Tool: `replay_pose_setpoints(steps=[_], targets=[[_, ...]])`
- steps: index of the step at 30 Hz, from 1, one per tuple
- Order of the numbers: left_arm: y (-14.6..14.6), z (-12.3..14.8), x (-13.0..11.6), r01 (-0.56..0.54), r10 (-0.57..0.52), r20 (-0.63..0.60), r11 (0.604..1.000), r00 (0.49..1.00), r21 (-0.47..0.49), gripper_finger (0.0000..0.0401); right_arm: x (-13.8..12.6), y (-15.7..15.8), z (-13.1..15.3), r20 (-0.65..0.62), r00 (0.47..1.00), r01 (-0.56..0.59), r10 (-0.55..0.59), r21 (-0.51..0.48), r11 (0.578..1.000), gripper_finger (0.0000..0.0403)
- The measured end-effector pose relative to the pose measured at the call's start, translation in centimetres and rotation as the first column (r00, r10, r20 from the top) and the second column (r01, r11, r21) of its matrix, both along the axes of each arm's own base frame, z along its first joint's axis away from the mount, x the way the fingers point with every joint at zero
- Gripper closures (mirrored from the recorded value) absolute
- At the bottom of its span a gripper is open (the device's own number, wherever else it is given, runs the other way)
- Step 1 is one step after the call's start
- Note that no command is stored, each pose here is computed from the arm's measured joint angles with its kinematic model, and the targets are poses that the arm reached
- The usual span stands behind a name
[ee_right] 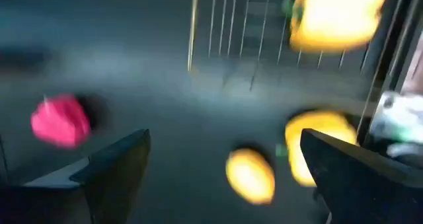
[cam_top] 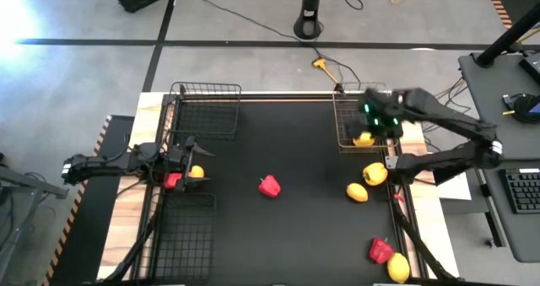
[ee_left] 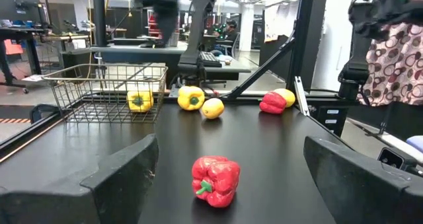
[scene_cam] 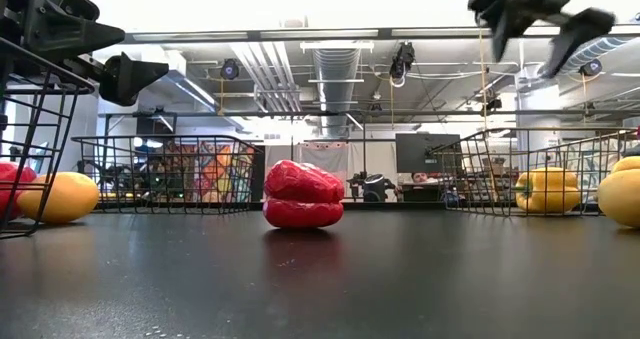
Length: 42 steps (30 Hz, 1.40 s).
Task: Sort produce into baskets
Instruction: Put the yellow bell pepper into the gold wire basket
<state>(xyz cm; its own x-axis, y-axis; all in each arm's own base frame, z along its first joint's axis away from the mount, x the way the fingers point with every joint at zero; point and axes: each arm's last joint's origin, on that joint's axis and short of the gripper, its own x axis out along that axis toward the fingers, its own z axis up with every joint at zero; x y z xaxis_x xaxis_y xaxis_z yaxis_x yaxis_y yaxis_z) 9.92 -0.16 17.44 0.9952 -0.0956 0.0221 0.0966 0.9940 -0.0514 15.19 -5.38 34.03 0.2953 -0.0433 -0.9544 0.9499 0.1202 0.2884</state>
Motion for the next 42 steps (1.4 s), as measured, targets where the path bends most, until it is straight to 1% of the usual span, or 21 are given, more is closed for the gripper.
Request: replay_pose_setpoints(steps=[4,9,12,13,15,16,17,19,20,24,27,28,30,35,38,39,42], targets=[[0.0,0.0,0.0,0.000,0.000,0.000,1.000,1.000,0.000,0.0040,0.2,4.2,-0.7,-0.012,0.998,-0.068,0.069,0.041,0.997,0.0021],[0.0,0.0,0.0,0.000,0.000,0.000,1.000,1.000,0.000,0.0040,0.8,7.6,-2.8,-0.107,0.982,-0.152,0.158,0.059,0.987,0.0021],[0.0,0.0,0.0,0.000,0.000,0.000,1.000,1.000,0.000,0.0040,1.5,8.9,-4.3,-0.174,0.956,-0.228,0.235,0.057,0.972,0.0021],[0.0,0.0,0.0,0.000,0.000,0.000,1.000,1.000,0.000,0.0040,1.7,9.2,-4.7,-0.198,0.942,-0.266,0.272,0.056,0.962,0.0021],[0.0,0.0,0.0,0.000,0.000,0.000,1.000,1.000,0.000,0.0040,2.2,9.6,-5.6,-0.243,0.898,-0.365,0.367,0.054,0.929,0.0021],[0.0,0.0,0.0,0.000,0.000,0.000,1.000,1.000,0.000,0.0040,2.5,9.8,-6.0,-0.263,0.864,-0.429,0.430,0.064,0.901,0.0021],[0.0,0.0,0.0,0.000,0.000,0.000,1.000,1.000,0.000,0.0040,2.8,9.9,-6.4,-0.279,0.815,-0.505,0.507,0.085,0.859,0.0021],[0.0,0.0,0.0,0.000,0.000,0.000,1.000,1.000,0.000,0.0040,3.4,10.2,-7.2,-0.297,0.684,-0.657,0.667,0.147,0.739,0.0021],[0.0,0.0,0.0,0.000,0.000,0.000,1.000,1.000,0.000,0.0040,3.6,10.3,-7.5,-0.302,0.633,-0.694,0.713,0.187,0.695,0.0021],[0.0,0.0,0.0,0.000,0.000,0.000,1.000,1.000,0.000,0.0040,4.9,10.7,-9.1,-0.329,0.446,-0.773,0.832,0.327,0.544,0.0021],[0.0,0.0,0.0,0.000,0.000,0.000,1.000,1.000,0.000,0.0040,5.3,10.8,-10.4,-0.365,0.277,-0.783,0.889,0.451,0.429,0.0021],[0.0,0.0,0.0,0.000,0.000,0.000,1.000,1.000,0.000,0.0040,5.5,10.9,-10.9,-0.368,0.222,-0.787,0.903,0.479,0.389,0.0021],[0.0,0.0,0.0,0.000,0.000,0.000,1.000,1.000,0.000,0.0040,6.0,11.0,-12.0,-0.365,0.135,-0.802,0.921,0.506,0.318,0.0021],[0.0,0.0,0.0,0.000,0.000,0.000,1.000,1.000,0.000,0.0040,7.1,11.0,-14.3,-0.390,-0.073,-0.797,0.918,0.576,0.182,0.0021],[0.0,0.0,0.0,0.000,0.000,0.000,1.000,1.000,0.000,0.0040,7.4,10.9,-15.0,-0.412,-0.182,-0.795,0.893,0.596,0.113,0.0021],[0.0,0.0,0.0,0.000,0.000,0.000,1.000,1.000,0.000,0.0040,7.5,10.9,-15.1,-0.419,-0.209,-0.795,0.884,0.599,0.096,0.0021],[0.0,0.0,0.0,0.000,0.000,0.000,1.000,1.000,0.000,0.0040,7.5,10.7,-15.1,-0.444,-0.262,-0.804,0.857,0.592,0.061,0.0021]])
